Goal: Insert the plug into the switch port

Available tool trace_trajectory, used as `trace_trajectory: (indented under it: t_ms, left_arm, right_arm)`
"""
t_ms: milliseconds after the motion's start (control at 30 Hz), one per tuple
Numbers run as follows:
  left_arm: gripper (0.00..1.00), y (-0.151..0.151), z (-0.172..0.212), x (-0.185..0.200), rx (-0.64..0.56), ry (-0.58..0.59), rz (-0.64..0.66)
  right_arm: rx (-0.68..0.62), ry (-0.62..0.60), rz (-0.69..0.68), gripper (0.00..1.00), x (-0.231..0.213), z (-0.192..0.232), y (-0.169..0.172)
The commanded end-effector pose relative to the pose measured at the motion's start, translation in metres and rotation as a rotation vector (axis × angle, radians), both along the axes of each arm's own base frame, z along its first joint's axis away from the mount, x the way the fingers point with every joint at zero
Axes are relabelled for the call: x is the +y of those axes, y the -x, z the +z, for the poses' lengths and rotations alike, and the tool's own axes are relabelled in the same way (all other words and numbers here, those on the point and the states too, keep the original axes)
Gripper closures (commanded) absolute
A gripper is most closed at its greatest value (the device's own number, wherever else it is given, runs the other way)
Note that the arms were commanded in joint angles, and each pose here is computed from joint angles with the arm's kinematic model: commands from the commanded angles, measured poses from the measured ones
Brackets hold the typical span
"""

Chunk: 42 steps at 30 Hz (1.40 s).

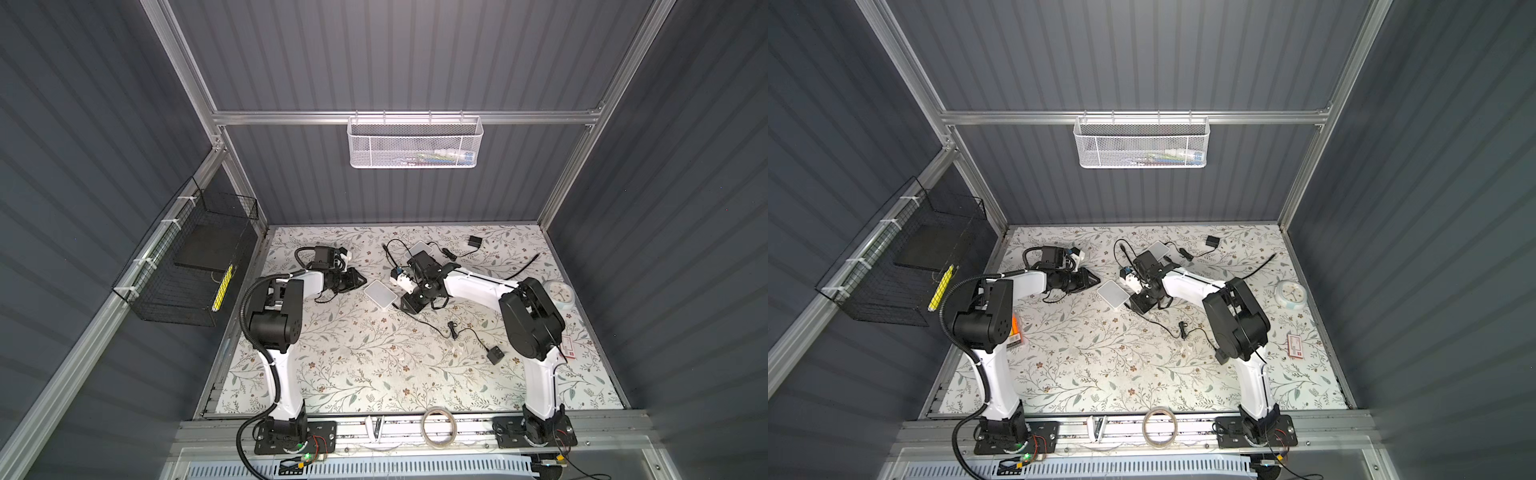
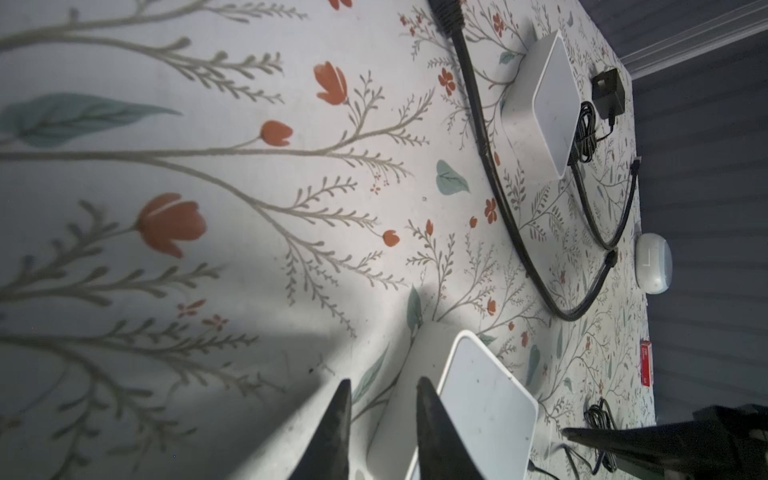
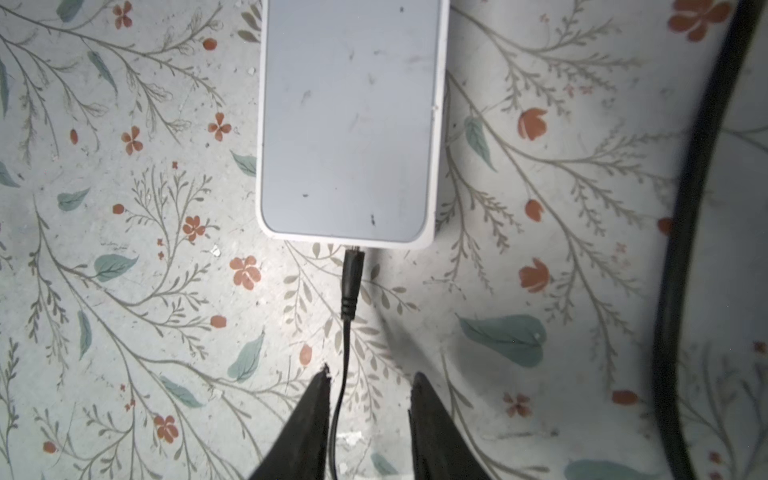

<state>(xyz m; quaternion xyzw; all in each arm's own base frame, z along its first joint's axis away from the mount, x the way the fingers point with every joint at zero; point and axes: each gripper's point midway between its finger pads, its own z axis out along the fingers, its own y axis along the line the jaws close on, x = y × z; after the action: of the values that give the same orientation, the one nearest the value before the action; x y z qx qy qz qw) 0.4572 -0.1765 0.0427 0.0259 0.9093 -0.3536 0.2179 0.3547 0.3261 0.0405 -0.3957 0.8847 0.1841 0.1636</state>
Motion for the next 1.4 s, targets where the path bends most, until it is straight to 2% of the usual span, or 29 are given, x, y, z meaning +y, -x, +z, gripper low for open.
trace_trajectory:
  t_ms: [0, 467, 633, 933, 1200, 1367]
  left_arm:
    - [0.69, -0.001, 0.008, -0.012, -0.017, 0.026, -0.068]
    - [0.68, 0.005, 0.007, -0.023, 0.003, 0.077, -0.133]
    - [0.62, 0.012, -0.003, -0.017, 0.019, 0.033, -0.145]
    - [0.58, 0.024, -0.008, -0.034, 0.019, -0.003, -0.250]
    - [0.68, 0.036, -0.021, -0.033, 0.057, -0.010, -0.252]
    - [0.71, 0.044, -0.028, -0.034, 0.071, -0.018, -0.265]
  right_arm:
    - [0.019, -0.023, 0.015, 0.67, 0.011, -0.001, -0.001]
    - [0.050, 0.005, 0.030, 0.78, 0.015, -0.021, -0.002]
    - [0.050, 0.008, 0.032, 0.84, 0.016, -0.022, -0.003]
    - [0.042, 0.003, 0.032, 0.90, 0.017, -0.021, -0.005]
    - [0.035, 0.004, 0.034, 0.99, 0.017, -0.021, -0.008]
    - [0.022, 0.008, 0.024, 1.00, 0.015, -0.019, -0.012]
